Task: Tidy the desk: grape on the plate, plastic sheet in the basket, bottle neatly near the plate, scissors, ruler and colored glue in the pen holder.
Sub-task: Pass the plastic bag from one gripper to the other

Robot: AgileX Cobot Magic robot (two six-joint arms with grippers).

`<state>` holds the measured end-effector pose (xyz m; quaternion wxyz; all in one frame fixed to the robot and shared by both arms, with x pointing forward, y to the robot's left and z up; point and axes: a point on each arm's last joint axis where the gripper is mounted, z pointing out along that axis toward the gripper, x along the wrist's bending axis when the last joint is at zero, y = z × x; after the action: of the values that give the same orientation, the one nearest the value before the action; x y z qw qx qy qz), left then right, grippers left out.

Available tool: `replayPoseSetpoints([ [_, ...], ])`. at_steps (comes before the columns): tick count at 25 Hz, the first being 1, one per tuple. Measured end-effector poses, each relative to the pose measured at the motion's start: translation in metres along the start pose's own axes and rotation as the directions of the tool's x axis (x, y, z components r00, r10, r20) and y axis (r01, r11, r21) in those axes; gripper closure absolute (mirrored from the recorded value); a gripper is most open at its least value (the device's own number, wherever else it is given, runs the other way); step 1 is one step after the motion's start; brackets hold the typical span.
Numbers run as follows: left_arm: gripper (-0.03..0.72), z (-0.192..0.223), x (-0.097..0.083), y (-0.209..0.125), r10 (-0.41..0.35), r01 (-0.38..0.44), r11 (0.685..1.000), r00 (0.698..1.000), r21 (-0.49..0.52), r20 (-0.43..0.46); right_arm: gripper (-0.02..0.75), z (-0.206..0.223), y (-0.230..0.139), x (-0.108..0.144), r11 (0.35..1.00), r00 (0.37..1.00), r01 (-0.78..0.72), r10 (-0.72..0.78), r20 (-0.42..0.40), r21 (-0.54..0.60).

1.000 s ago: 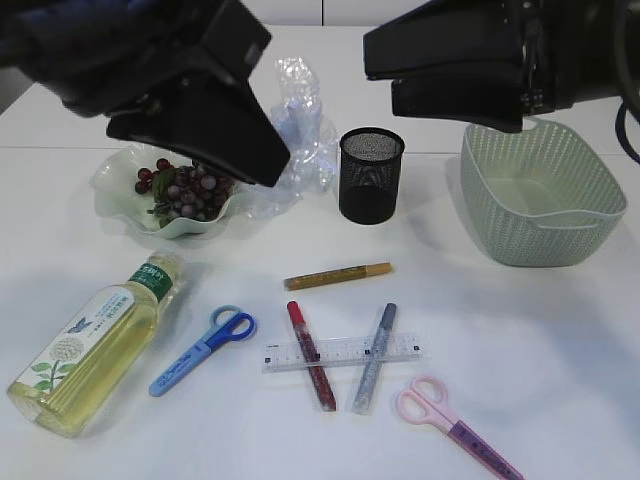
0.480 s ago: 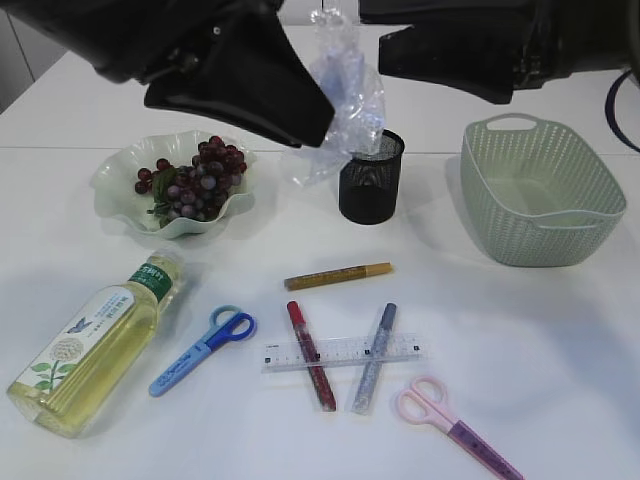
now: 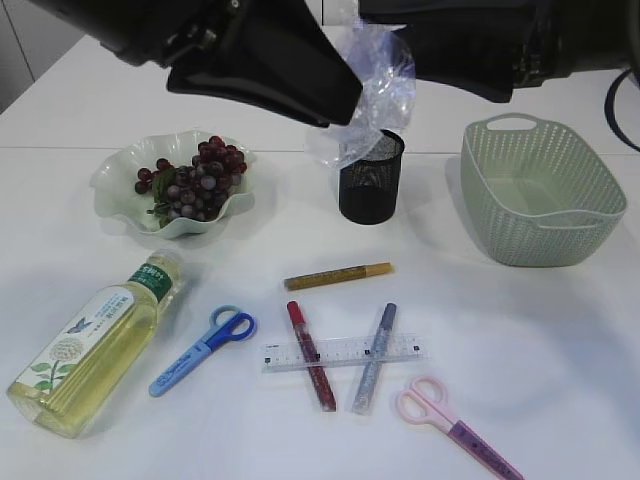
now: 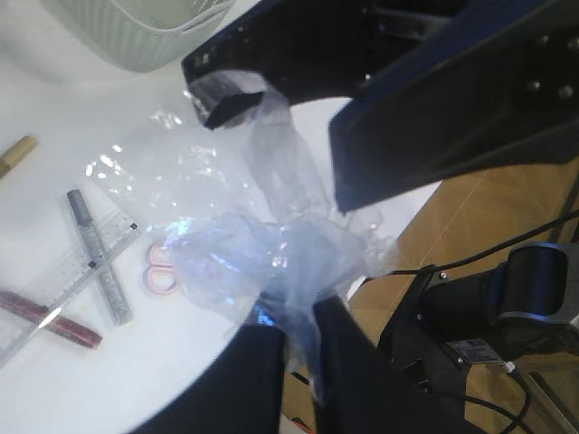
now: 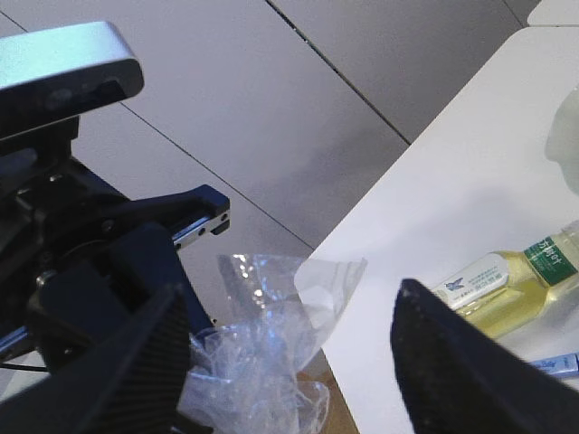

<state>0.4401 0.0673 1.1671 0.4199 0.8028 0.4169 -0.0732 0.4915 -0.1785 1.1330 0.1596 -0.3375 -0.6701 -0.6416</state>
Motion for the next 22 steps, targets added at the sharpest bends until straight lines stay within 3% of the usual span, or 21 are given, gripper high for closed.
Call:
replayPoseSetpoints([
  [9,0.639,0.009,-0.002,0.002,0.021,-0.021,1.0,0.998,-0.006,0.061,0.194,0.0,0.001,0.0,1.0,1.0,-0.001,0.001,-0.004,-0.008],
  [22,0.639,0.01,-0.003,0.006,0.036,-0.033,0.998,0.997,-0.045,0.066,0.194,0.0,0.001,0.0,1.0,1.0,-0.002,0.002,-0.005,-0.01],
])
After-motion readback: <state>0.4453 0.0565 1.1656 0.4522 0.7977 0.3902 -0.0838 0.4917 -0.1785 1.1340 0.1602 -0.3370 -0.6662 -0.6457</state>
